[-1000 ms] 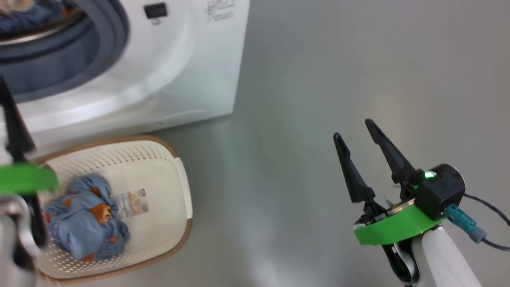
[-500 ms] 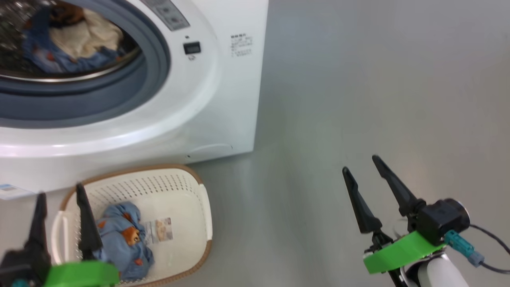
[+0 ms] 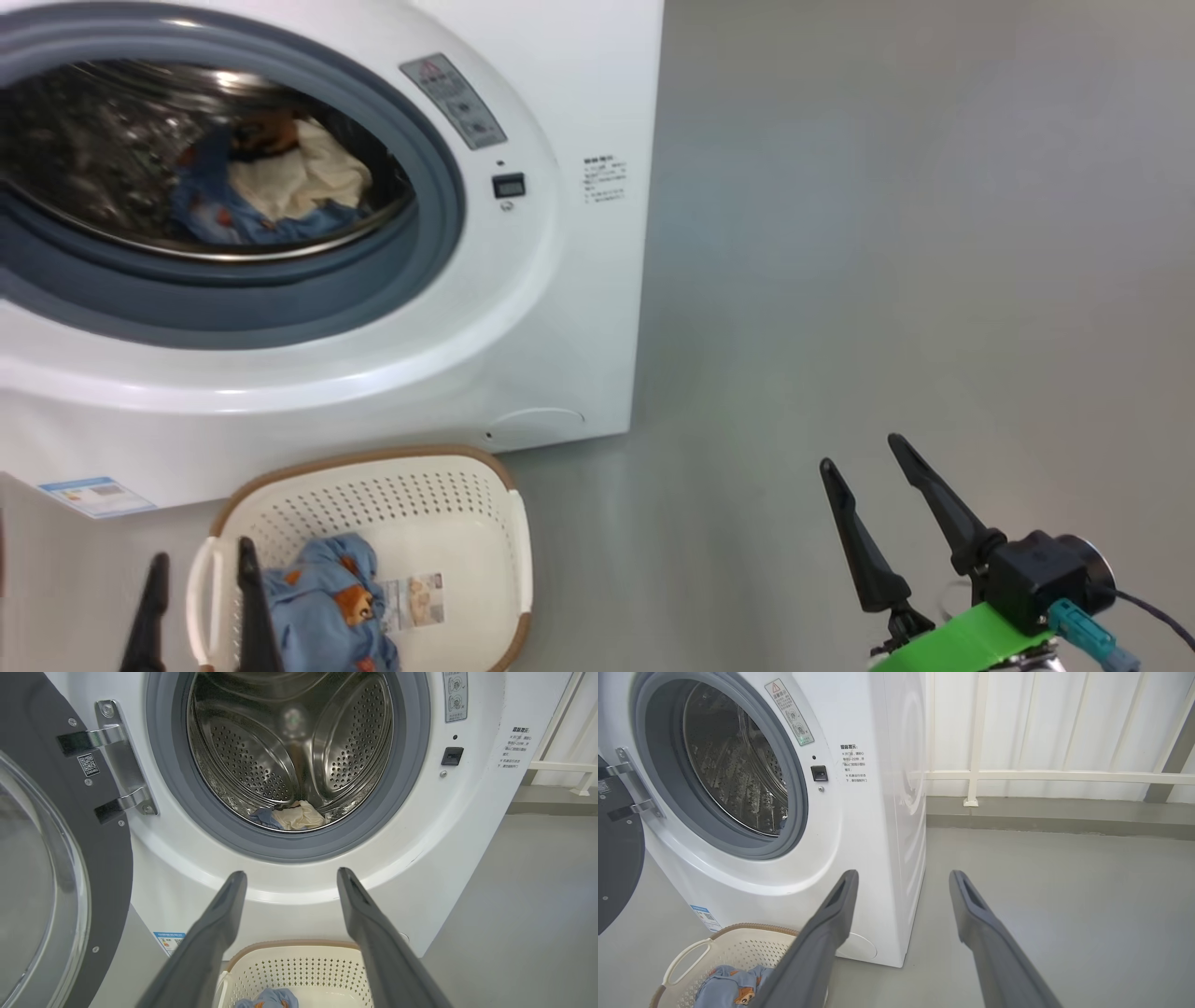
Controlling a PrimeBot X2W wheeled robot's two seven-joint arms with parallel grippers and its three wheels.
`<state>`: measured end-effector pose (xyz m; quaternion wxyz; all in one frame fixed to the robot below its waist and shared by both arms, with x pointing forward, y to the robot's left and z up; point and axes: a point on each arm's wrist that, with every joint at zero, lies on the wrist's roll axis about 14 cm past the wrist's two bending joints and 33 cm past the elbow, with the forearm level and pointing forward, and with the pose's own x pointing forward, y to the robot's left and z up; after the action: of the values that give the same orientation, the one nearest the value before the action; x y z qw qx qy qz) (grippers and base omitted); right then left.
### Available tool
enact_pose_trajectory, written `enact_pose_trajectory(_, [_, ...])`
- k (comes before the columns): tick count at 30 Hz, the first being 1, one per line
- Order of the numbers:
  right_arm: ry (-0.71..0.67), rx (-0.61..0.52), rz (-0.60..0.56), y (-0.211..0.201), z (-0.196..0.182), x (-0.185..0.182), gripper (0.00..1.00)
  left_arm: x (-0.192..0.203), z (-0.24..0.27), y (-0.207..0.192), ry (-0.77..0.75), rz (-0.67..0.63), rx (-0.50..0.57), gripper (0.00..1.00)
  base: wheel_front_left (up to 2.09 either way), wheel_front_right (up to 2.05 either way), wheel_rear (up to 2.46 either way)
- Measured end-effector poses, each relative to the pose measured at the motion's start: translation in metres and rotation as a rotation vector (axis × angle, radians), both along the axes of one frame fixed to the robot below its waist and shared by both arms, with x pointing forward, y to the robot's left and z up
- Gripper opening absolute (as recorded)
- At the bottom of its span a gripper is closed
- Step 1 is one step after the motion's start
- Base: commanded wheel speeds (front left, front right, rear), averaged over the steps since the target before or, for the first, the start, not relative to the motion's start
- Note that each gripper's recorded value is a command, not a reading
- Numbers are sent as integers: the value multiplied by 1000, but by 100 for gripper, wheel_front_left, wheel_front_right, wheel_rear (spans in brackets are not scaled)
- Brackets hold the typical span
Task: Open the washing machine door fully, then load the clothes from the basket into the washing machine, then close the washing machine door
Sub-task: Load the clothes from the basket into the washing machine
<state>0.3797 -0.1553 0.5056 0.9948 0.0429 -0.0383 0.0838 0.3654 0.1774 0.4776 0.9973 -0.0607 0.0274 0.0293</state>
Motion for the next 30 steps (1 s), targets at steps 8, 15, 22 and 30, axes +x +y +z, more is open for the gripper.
enact_pose_trajectory(8, [-29, -19, 28, 9, 9, -11, 100, -19, 5, 2, -15, 3, -6, 100, 0, 0, 0])
enact_pose_trajectory(15, [-48, -16, 36, 12, 16, -22, 100, -31, 12, 4, -39, 9, -10, 100, 0, 0, 0])
enact_pose_trajectory(22, [-60, -18, 45, 16, 21, -29, 100, -41, 16, 9, -56, 20, 3, 100, 0, 0, 0])
enact_pose_trajectory(30, [-69, -14, 50, 19, 24, -30, 100, -43, 18, 10, -66, 23, 2, 100, 0, 0, 0])
